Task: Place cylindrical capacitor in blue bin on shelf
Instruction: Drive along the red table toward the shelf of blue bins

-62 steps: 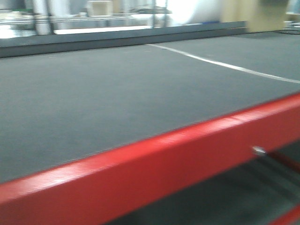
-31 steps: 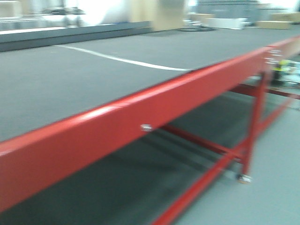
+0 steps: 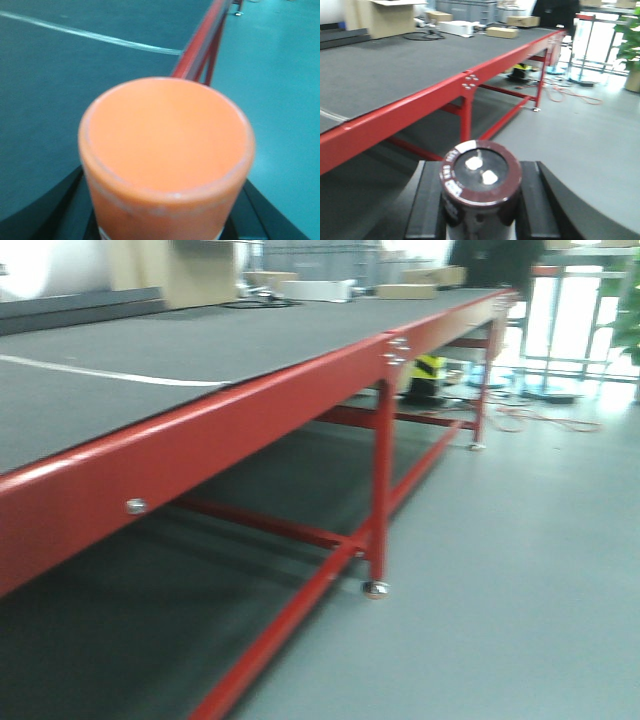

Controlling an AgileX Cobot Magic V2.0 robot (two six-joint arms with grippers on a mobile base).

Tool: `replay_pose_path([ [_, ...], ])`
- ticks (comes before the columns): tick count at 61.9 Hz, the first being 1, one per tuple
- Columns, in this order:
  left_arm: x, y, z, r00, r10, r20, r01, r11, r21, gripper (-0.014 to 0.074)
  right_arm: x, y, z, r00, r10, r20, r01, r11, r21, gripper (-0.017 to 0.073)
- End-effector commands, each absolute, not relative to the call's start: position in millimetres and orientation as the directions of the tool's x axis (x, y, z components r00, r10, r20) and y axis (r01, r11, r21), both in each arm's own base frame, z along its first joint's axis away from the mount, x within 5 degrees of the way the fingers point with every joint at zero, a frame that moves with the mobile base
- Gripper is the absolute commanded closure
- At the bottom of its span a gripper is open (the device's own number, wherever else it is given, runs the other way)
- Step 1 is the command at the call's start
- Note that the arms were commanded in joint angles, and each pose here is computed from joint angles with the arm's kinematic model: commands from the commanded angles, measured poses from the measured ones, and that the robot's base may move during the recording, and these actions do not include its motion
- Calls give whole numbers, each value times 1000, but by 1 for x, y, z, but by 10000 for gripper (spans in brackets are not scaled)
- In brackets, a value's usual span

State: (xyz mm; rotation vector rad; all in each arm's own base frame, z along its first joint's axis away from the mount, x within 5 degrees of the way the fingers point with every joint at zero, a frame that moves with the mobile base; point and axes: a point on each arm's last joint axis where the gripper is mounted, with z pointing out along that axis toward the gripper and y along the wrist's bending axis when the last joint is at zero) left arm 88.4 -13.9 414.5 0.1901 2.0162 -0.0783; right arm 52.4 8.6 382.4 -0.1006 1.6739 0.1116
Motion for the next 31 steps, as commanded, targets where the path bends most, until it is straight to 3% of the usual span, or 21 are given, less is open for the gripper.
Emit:
replay_pose_path([
  [1, 87, -15, 419, -392, 96, -915, 176, 984, 28, 704, 51, 8, 385, -75, -5, -997, -125, 992, 4, 721],
  [31, 87, -15, 419, -392, 96, -915, 176, 984, 28, 704, 51, 8, 385, -75, -5, -997, -125, 992, 4, 721],
])
